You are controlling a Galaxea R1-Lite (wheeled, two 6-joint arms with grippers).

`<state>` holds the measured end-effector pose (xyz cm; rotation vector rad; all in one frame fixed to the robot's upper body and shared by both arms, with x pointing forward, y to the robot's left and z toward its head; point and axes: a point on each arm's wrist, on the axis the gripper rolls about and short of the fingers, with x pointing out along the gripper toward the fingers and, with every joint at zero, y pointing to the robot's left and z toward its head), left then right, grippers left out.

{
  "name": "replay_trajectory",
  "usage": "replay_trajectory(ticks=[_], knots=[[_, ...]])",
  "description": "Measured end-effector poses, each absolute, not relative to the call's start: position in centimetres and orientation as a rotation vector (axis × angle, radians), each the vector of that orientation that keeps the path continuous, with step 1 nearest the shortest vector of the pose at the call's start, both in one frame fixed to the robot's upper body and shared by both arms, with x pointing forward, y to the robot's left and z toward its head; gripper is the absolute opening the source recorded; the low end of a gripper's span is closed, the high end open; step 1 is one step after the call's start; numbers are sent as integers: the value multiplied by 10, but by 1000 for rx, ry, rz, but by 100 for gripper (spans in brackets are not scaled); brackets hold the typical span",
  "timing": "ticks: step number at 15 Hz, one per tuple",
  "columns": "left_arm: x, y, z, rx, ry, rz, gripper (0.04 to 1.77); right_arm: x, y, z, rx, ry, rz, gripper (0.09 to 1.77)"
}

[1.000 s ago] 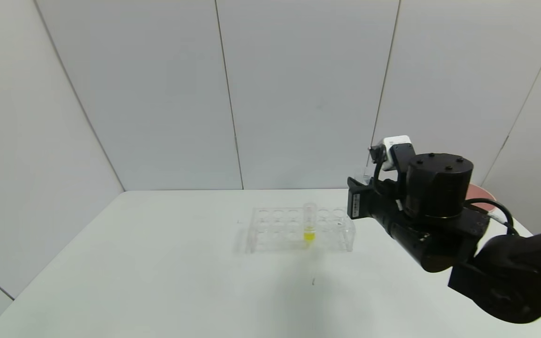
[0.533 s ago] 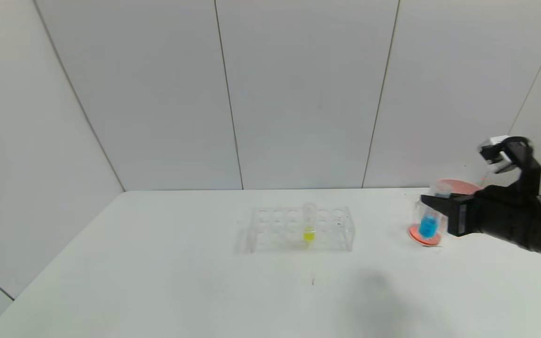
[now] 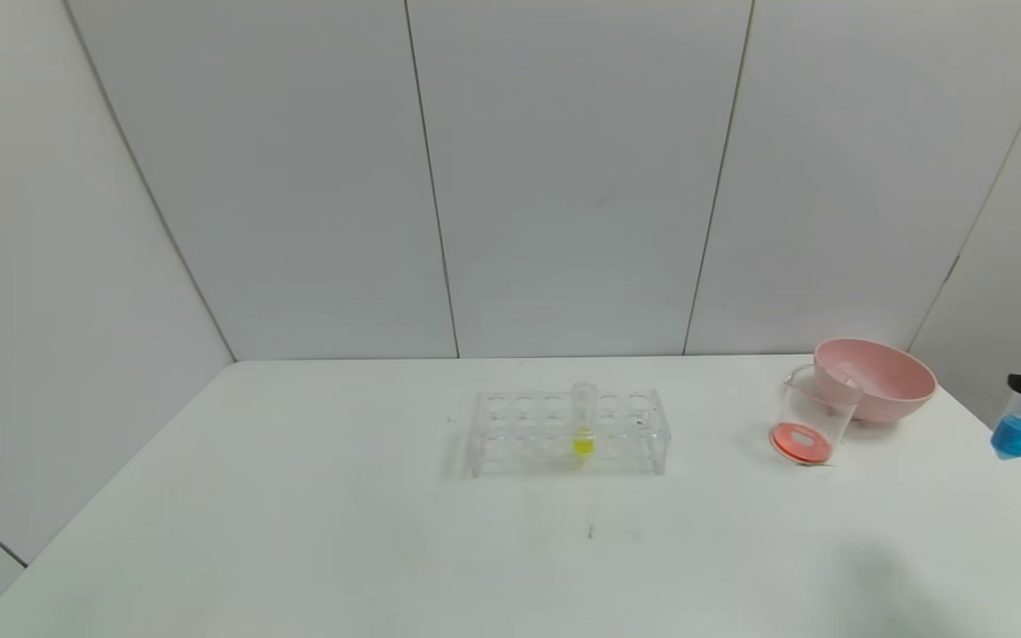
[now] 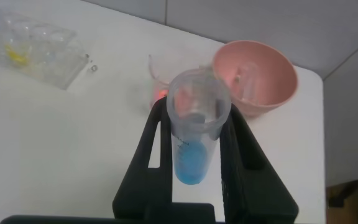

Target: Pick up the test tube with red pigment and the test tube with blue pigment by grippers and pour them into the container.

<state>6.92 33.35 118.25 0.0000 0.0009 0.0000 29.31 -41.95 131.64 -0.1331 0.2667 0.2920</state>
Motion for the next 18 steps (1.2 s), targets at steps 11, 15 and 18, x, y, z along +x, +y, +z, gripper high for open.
replay_trajectory(ticks=[11, 15, 18], knots=[[69, 334, 1183, 0, 1, 0, 176, 390, -461, 1319, -299, 294, 361, 50], [69, 334, 1182, 0, 1, 0, 176, 431, -466, 1317, -392, 362, 394, 50], [69, 334, 1183, 0, 1, 0, 176, 447, -466, 1316, -515, 434, 453, 50]])
